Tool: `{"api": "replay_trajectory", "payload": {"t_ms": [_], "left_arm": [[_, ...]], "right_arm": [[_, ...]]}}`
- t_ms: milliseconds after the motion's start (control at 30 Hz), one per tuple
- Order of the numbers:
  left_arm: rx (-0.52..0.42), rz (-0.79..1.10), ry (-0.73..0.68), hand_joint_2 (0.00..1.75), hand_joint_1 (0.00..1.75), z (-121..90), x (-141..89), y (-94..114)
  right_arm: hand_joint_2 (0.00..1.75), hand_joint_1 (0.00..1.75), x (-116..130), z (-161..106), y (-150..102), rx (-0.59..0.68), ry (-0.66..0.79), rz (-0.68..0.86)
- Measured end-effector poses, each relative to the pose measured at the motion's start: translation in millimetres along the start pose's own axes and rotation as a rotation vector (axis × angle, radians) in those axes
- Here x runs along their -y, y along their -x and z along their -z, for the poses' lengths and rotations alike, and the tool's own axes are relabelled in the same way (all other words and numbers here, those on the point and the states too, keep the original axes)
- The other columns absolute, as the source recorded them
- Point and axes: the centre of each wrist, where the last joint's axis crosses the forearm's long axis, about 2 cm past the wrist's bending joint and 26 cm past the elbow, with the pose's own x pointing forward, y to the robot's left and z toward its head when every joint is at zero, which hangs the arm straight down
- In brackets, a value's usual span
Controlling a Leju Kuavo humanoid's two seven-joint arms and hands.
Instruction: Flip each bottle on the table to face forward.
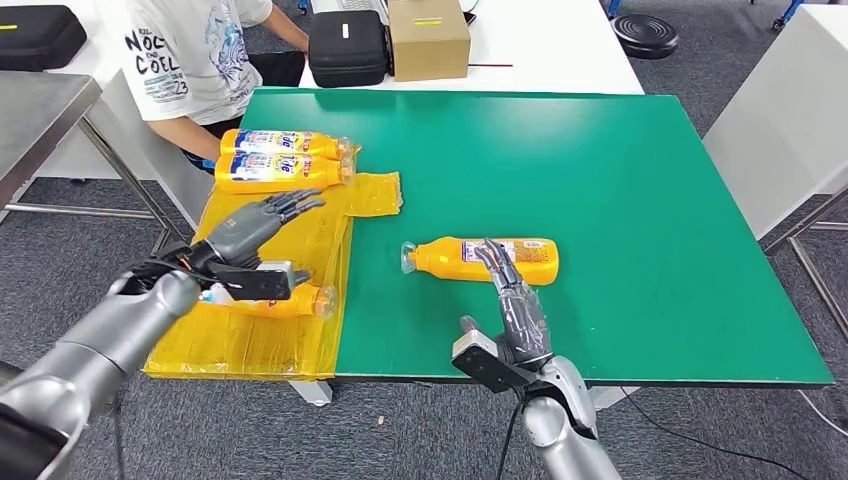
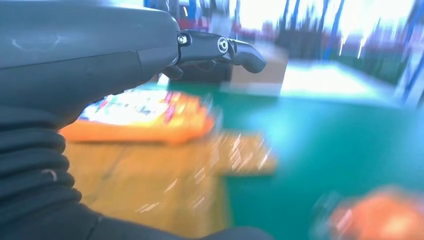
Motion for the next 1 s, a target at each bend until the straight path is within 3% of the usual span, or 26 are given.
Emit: {"api": "replay_trajectory", "payload": {"t_ms": [100, 233, 367, 633, 1000], "left_arm": [[0.046, -0.079, -0.168, 1.75, 0.0, 12.6, 24.2, -23.0], [0.091, -0.209, -0.336, 1.75, 0.0, 23.3, 58.9, -56.7], [0.102, -0.279, -0.394, 1.75, 0.0, 27.6, 74.3, -74.9], [0.107, -0.341, -0.459, 1.75, 0.0, 31.8, 79.3, -85.9], [0.107, -0.405, -0.489, 1.75, 0.0, 42.4, 86.6, -89.0]], "right_arm": [[1.75, 0.0, 12.2, 6.7, 6.0, -0.025, -0.021, -0.038], [1.75, 0.0, 37.4, 16.1, 27.3, -0.062, -0.048, -0.101], [1.75, 0.0, 52.3, 19.5, 42.2, -0.084, -0.045, -0.132], [1.75, 0.0, 64.4, 24.1, 58.6, -0.133, -0.077, -0.18], [1.75, 0.0, 128.5, 49.9, 130.2, -0.373, -0.297, -0.271]]}}
